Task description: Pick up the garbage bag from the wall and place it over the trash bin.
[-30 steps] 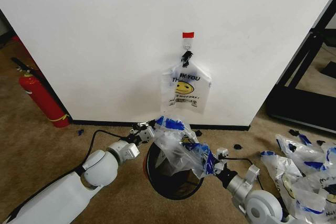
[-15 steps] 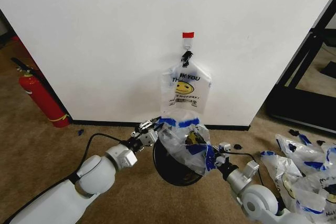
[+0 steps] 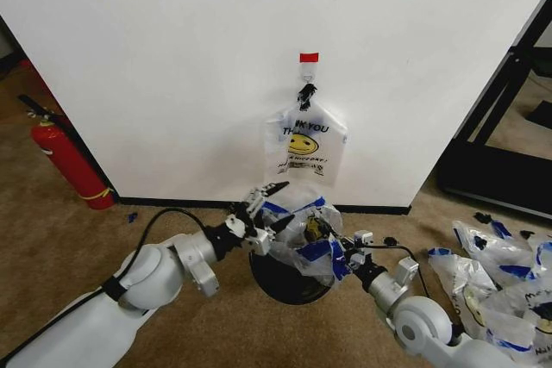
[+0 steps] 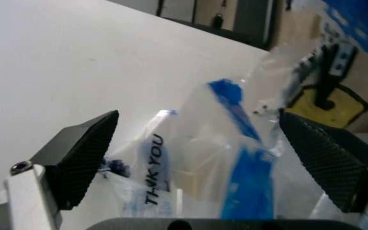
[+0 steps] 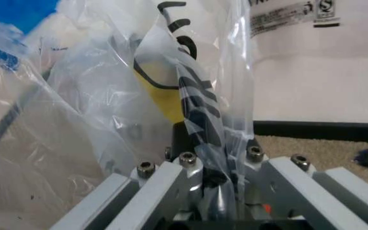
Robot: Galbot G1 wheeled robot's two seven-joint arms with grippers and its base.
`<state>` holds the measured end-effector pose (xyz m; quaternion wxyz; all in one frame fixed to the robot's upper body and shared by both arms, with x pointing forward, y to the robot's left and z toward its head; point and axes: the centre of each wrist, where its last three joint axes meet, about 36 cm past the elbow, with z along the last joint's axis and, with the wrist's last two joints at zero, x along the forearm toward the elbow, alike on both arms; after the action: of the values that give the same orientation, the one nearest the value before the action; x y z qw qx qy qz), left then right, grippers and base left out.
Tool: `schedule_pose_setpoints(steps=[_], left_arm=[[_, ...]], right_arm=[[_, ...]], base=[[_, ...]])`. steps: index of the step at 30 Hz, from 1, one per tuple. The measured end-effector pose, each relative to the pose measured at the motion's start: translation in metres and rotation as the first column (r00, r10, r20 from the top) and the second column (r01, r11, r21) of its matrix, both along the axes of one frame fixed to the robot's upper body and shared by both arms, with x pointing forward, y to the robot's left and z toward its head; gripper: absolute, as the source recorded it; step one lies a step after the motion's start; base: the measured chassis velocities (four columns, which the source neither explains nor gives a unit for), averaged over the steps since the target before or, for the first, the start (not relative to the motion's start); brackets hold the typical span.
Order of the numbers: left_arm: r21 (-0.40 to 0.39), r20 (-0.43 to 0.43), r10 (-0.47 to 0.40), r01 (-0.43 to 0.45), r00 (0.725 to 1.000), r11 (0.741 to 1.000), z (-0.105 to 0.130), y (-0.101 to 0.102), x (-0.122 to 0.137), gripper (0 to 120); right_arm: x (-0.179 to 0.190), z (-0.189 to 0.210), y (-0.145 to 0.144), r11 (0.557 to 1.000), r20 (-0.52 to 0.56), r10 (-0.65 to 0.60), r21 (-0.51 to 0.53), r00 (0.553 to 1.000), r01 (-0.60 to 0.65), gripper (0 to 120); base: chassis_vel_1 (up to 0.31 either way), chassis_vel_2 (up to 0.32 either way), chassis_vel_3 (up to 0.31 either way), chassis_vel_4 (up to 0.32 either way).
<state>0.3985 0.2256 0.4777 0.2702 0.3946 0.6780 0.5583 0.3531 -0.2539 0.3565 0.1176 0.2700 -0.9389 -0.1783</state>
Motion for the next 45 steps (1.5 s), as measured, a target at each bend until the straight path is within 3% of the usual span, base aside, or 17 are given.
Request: schedule_pose_setpoints(steps=[10,23,28,34,40,45], left_arm=[[0.110,0.065,0.022,-0.029,0.998,0.993,-0.003,-0.002,0.020,100],[0.068,0.034,0.110,-0.112,0.993,0.991,0.012,-0.005,0.041,100],[0.090,-0.013,0.128,-0.126,0.992,0.988,0.004,-0.003,0.051,100],[0.152,-0.221,0.133,-0.101,0.966,0.983,-0.008,0.007,0.071,100],[0.181,-0.328,0.098,-0.039,0.940,0.983,-0.008,0.014,0.072,100],[0.165,-0.346,0.079,-0.022,0.935,0.986,-0.012,0.021,0.073,100]], right_arm=[[-0.005,-0.001,0.005,0.999,0.016,0.024,-0.028,1.000,-0.023,0],[-0.015,-0.009,-0.001,0.983,0.072,0.121,-0.147,0.990,-0.109,0],[-0.018,-0.011,-0.006,0.971,0.097,0.182,-0.173,0.978,-0.164,0],[-0.016,-0.013,-0.023,0.945,0.166,0.290,-0.206,0.942,-0.254,0],[-0.014,-0.014,-0.024,0.955,0.212,0.278,-0.165,0.937,-0.246,0],[-0.014,-0.021,-0.022,0.973,0.221,0.227,-0.103,0.949,-0.209,0]], base=[[0.000,0.000,0.000,0.000],[0.000,0.000,0.000,0.000],[0.000,0.000,0.000,0.000],[0.000,0.000,0.000,0.000],[0.000,0.000,0.000,0.000],[0.000,0.000,0.000,0.000]])
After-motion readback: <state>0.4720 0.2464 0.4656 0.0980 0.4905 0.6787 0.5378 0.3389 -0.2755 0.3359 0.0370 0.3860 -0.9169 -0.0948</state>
